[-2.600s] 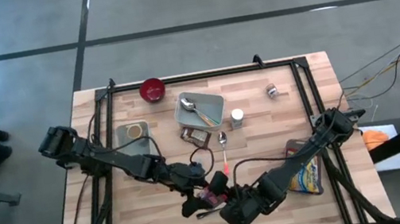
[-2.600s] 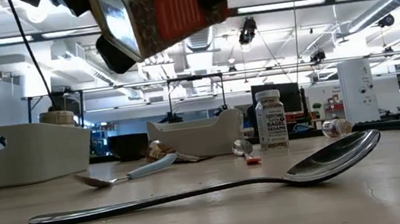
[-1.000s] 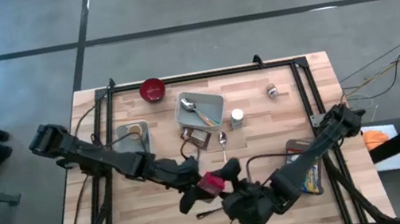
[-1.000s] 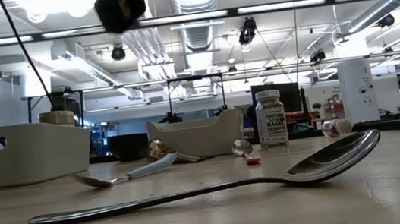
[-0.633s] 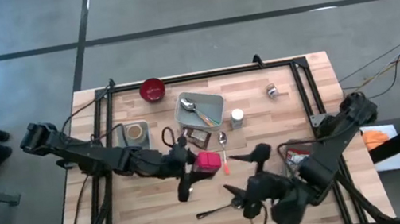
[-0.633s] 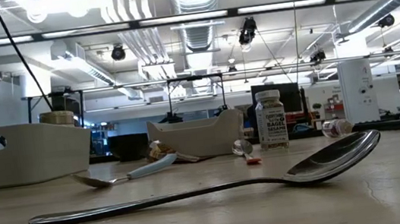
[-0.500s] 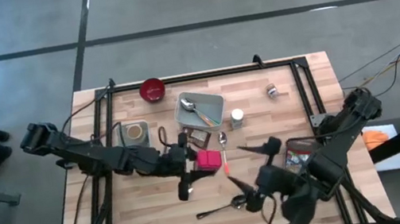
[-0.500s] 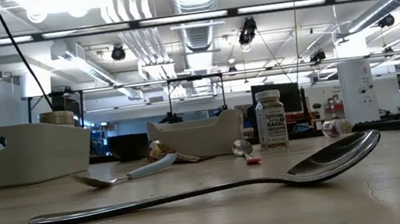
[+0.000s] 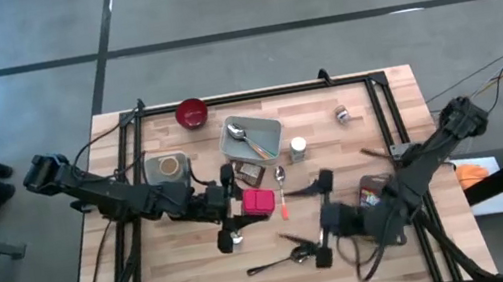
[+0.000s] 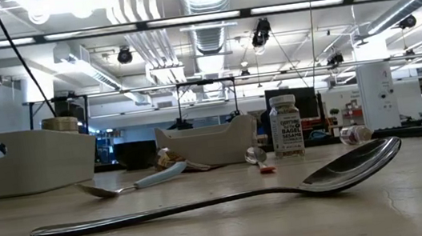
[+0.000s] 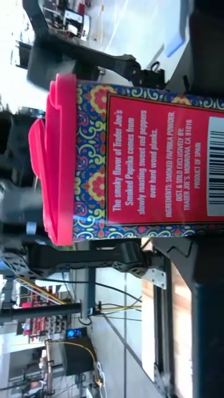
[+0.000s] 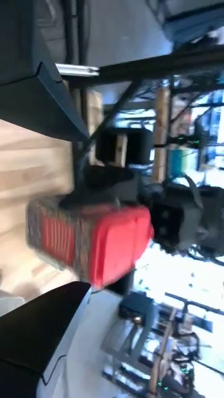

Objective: Pick & Place Food Item
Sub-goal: Put the red seasoning can into the left gray bin

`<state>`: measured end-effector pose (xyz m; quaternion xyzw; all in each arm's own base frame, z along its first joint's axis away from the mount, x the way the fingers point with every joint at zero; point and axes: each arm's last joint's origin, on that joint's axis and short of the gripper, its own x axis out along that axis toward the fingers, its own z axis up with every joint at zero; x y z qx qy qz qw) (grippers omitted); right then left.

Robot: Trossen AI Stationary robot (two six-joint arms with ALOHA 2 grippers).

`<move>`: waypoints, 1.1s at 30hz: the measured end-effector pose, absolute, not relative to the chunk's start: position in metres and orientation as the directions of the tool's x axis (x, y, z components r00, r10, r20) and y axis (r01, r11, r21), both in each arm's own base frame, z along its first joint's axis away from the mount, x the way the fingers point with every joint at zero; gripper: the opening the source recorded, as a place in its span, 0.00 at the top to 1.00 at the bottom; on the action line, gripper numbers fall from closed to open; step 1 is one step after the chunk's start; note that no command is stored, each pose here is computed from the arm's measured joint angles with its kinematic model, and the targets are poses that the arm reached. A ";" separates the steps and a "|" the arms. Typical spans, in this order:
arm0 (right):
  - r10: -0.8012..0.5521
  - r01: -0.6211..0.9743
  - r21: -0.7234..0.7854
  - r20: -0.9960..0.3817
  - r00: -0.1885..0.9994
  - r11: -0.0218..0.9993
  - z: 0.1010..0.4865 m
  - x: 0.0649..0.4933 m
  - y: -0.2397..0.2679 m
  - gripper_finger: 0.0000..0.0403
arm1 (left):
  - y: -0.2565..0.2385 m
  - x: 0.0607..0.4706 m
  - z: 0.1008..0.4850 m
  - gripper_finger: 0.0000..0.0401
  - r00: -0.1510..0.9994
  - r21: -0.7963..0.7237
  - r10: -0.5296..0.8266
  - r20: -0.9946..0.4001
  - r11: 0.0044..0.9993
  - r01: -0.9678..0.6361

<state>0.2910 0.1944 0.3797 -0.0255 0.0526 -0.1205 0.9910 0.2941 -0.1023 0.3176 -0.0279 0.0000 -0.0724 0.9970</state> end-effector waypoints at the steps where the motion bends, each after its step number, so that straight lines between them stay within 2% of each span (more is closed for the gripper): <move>1: -0.242 0.238 -0.059 -0.080 0.967 0.970 0.381 0.286 0.190 0.05 | -0.102 0.294 0.318 0.57 0.989 -0.056 -0.145 0.008 0.988 0.145; 8: -0.228 0.229 -0.002 0.039 0.973 0.974 0.365 0.261 0.167 0.05 | -0.102 0.294 0.321 0.57 0.988 -0.055 -0.148 0.034 0.987 0.149; 13: -0.122 0.114 0.058 0.156 0.980 0.992 0.348 0.256 0.155 0.05 | -0.102 0.294 0.321 0.57 0.988 -0.056 -0.147 0.036 0.987 0.149; 20: -0.110 0.106 0.035 0.187 0.976 0.994 0.334 0.265 0.143 0.05 | -0.104 0.302 0.315 0.57 0.988 -0.064 -0.144 0.059 0.987 0.148; 33: -0.131 0.126 0.048 0.134 0.982 0.991 0.310 0.287 0.141 0.05 | -0.105 0.303 0.319 0.57 0.982 -0.075 -0.146 0.117 0.985 0.156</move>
